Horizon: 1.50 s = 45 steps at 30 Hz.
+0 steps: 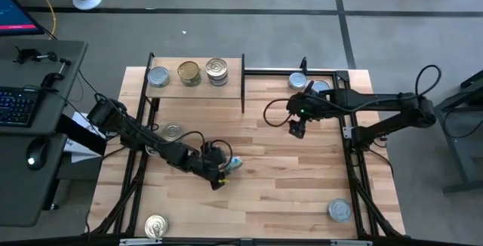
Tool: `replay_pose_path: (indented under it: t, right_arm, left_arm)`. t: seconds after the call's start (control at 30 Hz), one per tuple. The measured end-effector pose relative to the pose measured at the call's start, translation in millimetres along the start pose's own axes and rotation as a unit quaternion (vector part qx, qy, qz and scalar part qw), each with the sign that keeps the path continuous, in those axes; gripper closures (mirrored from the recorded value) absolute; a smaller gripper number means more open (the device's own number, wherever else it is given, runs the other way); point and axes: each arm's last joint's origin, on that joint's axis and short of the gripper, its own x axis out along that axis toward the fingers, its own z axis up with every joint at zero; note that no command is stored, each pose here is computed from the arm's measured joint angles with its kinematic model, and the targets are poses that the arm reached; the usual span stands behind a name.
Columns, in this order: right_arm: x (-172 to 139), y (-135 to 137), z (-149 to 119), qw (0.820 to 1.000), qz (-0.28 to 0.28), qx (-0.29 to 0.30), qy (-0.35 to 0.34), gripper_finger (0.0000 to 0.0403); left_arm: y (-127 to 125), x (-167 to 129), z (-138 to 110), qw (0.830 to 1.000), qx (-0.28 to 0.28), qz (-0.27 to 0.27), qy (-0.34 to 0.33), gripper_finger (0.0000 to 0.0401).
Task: Stack canned seafood by type on shelf
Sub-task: Stack the green-white tuna can on top of the green-white tuna can on the shelf
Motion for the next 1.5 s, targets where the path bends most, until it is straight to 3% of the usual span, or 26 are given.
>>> replay_pose_path:
  t: [0.17, 0.43, 0.63, 0.8, 0.93, 1.07, 1.23, 1.37, 1.5]
  right_arm:
    - [-0.1, 0.7, 3.8, 1.0, 0.003, 0.0, -0.019, 0.0096]
    - [-0.1, 1.0, 5.1, 1.0, 0.004, 0.001, -0.026, 0.0096]
    - [-0.1, 1.0, 5.1, 1.0, 0.004, 0.001, -0.026, 0.0096]
    - [-0.1, 1.1, 5.2, 1.0, 0.005, 0.002, -0.027, 0.0096]
    - [-0.3, 1.5, 7.3, 0.999, 0.007, 0.011, -0.037, 0.0096]
    - [-0.5, 2.2, 10.4, 0.998, 0.011, 0.018, -0.052, 0.0096]
    - [-0.6, 2.8, 13.5, 0.997, 0.015, 0.027, -0.067, 0.0096]
    - [-1.1, 3.4, 16.5, 0.996, 0.019, 0.039, -0.082, 0.0096]
    - [-1.4, 3.7, 18.2, 0.995, 0.022, 0.043, -0.091, 0.0096]
  left_arm:
    - [0.7, 0.3, 0.5, 1.0, 0.009, 0.016, -0.013, 0.0129]
    - [-4.7, -0.8, 4.3, 0.999, 0.018, -0.002, -0.038, 0.0275]
    - [-3.3, 0.2, 6.1, 0.998, 0.049, -0.002, -0.039, 0.0278]
    - [-4.6, -3.5, 6.6, 0.997, 0.062, -0.016, -0.034, 0.0246]
    - [-2.0, -29.6, 20.5, 0.994, 0.074, -0.021, -0.072, 0.0274]
    - [18.7, -81.6, 39.8, 0.986, 0.081, 0.045, -0.142, 0.0277]
    - [58.4, -164.9, 62.1, 0.961, 0.074, 0.172, -0.203, 0.0277]
    - [88.9, -213.2, 73.7, 0.945, 0.075, 0.256, -0.191, 0.0277]
    - [120.2, -231.8, 74.7, 0.93, 0.07, 0.343, -0.109, 0.0277]
